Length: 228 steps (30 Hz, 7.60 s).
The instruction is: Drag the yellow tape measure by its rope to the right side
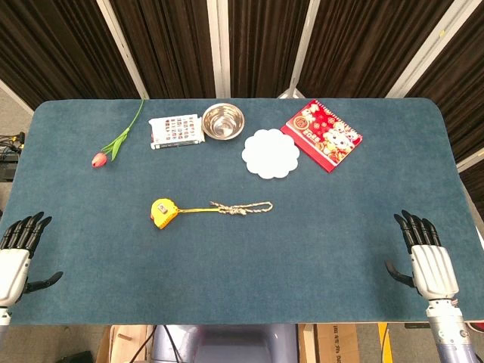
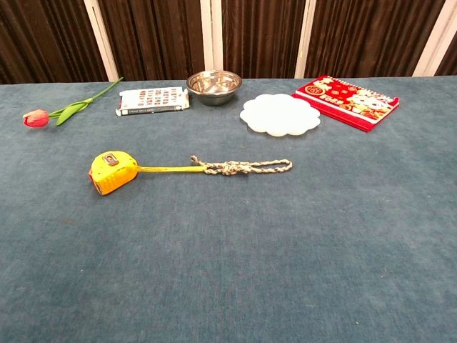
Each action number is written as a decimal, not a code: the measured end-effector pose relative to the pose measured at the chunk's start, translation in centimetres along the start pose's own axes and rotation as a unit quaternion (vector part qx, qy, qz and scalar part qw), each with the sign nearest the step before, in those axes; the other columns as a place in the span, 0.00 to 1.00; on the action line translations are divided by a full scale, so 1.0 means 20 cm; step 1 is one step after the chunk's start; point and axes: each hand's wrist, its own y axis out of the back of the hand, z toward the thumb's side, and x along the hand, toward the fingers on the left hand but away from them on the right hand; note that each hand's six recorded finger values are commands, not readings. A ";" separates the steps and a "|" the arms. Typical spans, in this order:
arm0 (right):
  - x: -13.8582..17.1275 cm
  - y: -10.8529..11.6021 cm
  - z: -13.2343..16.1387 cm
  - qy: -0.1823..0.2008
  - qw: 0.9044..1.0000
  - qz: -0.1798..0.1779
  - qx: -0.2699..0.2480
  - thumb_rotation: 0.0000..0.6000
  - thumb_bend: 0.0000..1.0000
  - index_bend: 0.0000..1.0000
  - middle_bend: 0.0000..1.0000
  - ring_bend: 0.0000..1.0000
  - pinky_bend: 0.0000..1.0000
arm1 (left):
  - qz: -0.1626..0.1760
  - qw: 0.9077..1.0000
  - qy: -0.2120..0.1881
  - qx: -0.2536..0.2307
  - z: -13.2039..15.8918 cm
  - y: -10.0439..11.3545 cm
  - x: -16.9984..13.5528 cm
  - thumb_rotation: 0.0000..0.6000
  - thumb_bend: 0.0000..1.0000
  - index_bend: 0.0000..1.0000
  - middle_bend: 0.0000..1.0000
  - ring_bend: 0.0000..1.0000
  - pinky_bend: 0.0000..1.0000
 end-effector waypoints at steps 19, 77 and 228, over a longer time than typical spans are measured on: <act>-0.38 0.04 0.50 0.105 0.994 -0.003 -0.029 1.00 0.32 0.22 0.01 0.00 0.00 | 0.000 1.000 -0.003 -0.006 0.00 0.01 0.00 1.00 0.00 0.00 0.00 0.00 0.00; -0.92 -0.75 1.13 0.110 0.988 0.100 -0.038 1.00 0.34 0.53 0.13 0.00 0.00 | -0.025 0.999 0.014 -0.036 -0.04 -0.02 0.03 1.00 0.00 0.00 0.00 0.00 0.00; -0.40 0.28 -0.06 -0.073 0.996 -0.016 -0.041 1.00 0.37 0.00 0.00 0.00 0.00 | -0.007 1.000 -0.006 -0.007 0.00 0.02 -0.03 1.00 0.00 0.00 0.00 0.00 0.00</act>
